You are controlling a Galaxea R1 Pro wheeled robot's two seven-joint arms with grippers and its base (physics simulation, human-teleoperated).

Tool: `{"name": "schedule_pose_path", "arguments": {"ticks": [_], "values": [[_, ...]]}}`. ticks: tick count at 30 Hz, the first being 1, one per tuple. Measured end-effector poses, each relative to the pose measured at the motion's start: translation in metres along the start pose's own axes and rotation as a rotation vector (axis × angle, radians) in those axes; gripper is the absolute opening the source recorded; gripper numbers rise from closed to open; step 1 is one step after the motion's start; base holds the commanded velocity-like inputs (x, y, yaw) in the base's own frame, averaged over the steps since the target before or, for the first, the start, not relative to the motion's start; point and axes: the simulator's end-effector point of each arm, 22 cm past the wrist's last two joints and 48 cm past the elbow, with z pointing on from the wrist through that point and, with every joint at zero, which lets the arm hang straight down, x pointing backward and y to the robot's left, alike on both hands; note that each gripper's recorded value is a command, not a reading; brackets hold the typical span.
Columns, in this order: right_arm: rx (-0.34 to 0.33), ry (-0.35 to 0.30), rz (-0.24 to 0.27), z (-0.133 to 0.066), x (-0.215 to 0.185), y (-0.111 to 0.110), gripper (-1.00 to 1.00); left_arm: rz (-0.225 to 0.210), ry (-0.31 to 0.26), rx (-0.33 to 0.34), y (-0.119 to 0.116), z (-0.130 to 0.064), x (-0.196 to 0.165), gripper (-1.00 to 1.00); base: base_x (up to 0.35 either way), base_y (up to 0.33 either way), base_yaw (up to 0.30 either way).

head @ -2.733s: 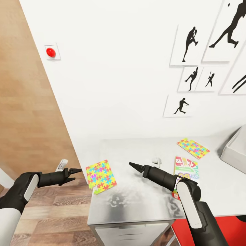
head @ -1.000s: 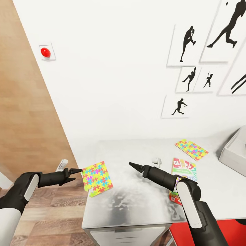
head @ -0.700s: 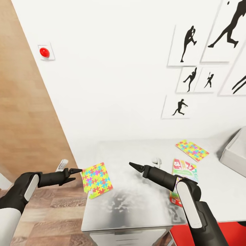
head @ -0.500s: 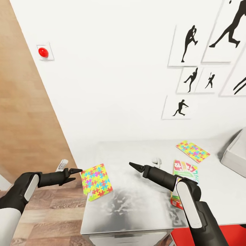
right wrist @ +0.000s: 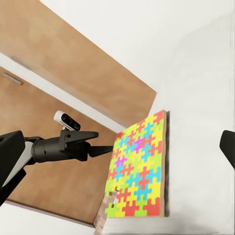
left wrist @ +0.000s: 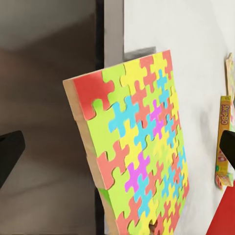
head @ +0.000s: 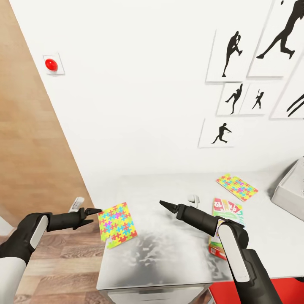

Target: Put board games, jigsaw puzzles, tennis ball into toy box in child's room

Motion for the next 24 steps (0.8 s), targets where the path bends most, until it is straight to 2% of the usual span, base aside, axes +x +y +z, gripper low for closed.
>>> {"name": "schedule_pose_path", "arguments": {"ticks": [15,24], "values": [[0.0,0.0,0.0,0.0,-0.0002,0.0,1.0,0.0,-0.001,0.0,-0.0001,-0.0002,-0.0003,1.0,0.0,-0.042,0.0],[0.0,0.0,-0.001,0.0021,0.0057,-0.008,1.0,0.0,-0.001,0.001,0.0081,0.0054,0.0018,1.0,0.0,0.0,0.0]]}}
